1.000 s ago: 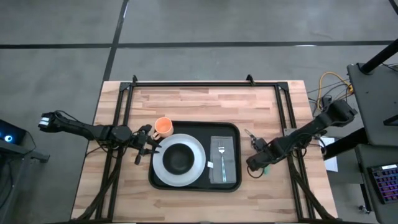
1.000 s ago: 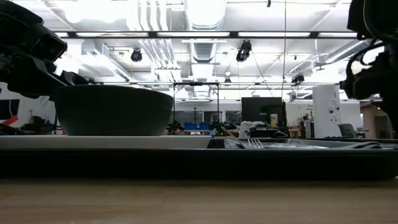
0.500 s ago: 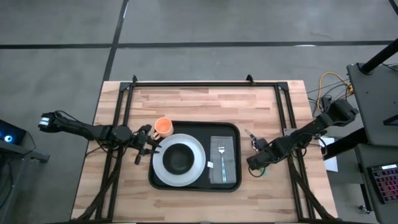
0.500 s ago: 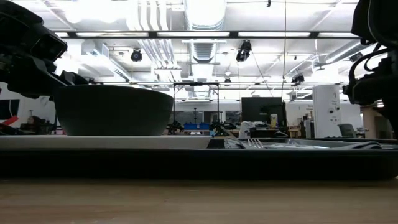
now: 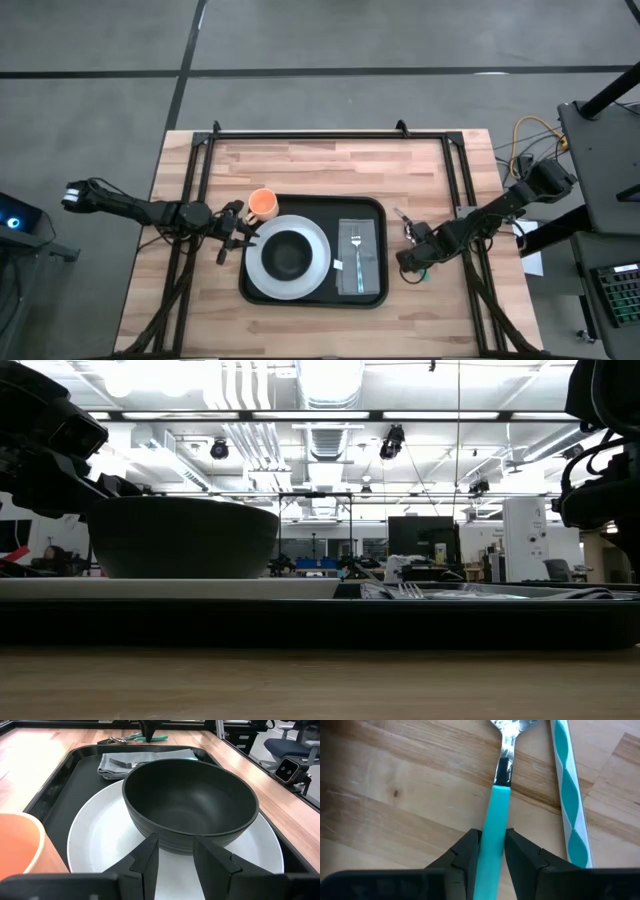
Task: Set up tray
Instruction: Put the blue spoon on top of the gray napkin to the right of the white plate
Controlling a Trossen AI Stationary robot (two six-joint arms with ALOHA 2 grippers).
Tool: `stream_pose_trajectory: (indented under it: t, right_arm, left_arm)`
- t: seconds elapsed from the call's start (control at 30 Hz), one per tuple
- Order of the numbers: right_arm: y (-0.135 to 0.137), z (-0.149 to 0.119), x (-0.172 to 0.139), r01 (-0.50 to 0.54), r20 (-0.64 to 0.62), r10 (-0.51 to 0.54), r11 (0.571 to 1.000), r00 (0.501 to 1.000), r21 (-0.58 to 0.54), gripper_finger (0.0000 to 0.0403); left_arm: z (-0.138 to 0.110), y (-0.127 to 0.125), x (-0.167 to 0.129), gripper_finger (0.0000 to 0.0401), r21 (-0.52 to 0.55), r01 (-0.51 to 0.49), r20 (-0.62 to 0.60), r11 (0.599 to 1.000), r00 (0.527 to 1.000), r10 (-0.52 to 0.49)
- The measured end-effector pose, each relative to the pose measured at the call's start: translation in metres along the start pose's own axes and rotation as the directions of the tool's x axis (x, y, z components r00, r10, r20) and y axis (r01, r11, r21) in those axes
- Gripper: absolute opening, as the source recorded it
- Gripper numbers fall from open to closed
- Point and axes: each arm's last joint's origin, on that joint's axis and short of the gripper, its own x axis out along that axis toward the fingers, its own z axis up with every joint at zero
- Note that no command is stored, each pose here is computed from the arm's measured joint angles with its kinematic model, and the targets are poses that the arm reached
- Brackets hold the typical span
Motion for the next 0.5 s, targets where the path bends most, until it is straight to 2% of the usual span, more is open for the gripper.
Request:
stream_pose_trajectory:
  t: [0.23, 0.5]
  right_arm:
    - [0.0003, 0.0000, 0.0000, -0.004, 0.000, 0.004, 1.000, 1.000, 0.028, 0.0045]
    - [0.0053, -0.0006, -0.0023, -0.042, -0.003, 0.042, 0.998, 0.999, 0.043, 0.0045]
  left_arm:
    - [0.0000, 0.0000, 0.0000, 0.0101, 0.000, 0.000, 0.000, 1.000, 1.000, 0.000]
    - [0.0000, 0.0000, 0.0000, 0.0101, 0.000, 0.000, 0.000, 1.000, 1.000, 0.000]
